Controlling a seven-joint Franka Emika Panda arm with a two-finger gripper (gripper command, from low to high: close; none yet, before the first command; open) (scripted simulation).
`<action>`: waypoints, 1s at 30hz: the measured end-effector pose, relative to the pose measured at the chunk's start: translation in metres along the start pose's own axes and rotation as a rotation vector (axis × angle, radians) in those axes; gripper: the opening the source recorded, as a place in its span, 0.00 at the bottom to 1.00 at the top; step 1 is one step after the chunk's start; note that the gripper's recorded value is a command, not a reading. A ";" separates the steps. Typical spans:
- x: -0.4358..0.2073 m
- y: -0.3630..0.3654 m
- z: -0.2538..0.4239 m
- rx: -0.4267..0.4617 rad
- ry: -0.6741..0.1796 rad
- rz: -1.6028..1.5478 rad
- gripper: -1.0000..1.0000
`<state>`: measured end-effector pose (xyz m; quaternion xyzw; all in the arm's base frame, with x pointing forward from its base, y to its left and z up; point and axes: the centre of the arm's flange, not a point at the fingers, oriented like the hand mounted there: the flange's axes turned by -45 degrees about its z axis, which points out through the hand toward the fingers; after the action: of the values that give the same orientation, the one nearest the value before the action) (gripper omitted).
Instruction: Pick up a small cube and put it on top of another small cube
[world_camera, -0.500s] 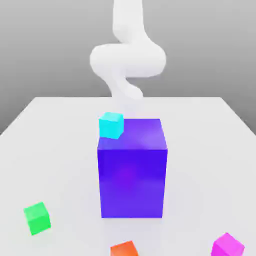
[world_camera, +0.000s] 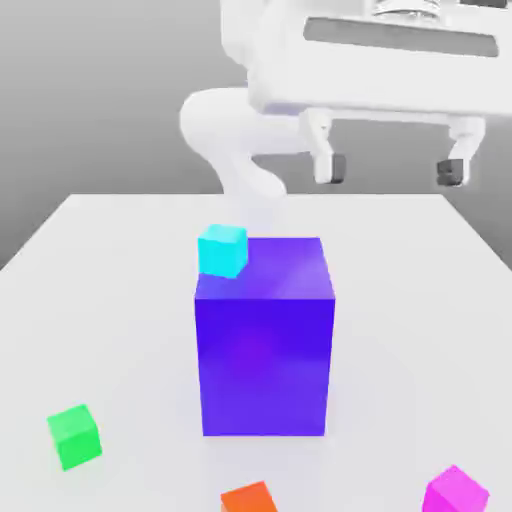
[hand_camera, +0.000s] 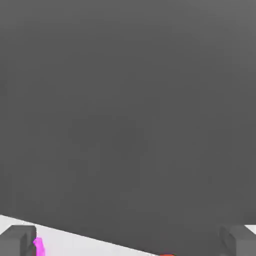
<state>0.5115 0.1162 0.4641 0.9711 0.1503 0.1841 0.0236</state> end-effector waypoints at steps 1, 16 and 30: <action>0.000 -0.008 0.017 0.008 -0.023 -0.019 0.50; -0.076 -0.133 0.256 0.151 -0.333 -0.284 0.50; -0.083 -0.137 0.272 0.157 -0.341 -0.290 0.00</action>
<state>0.4982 0.2249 0.1682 0.9552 0.2958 0.0000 -0.0005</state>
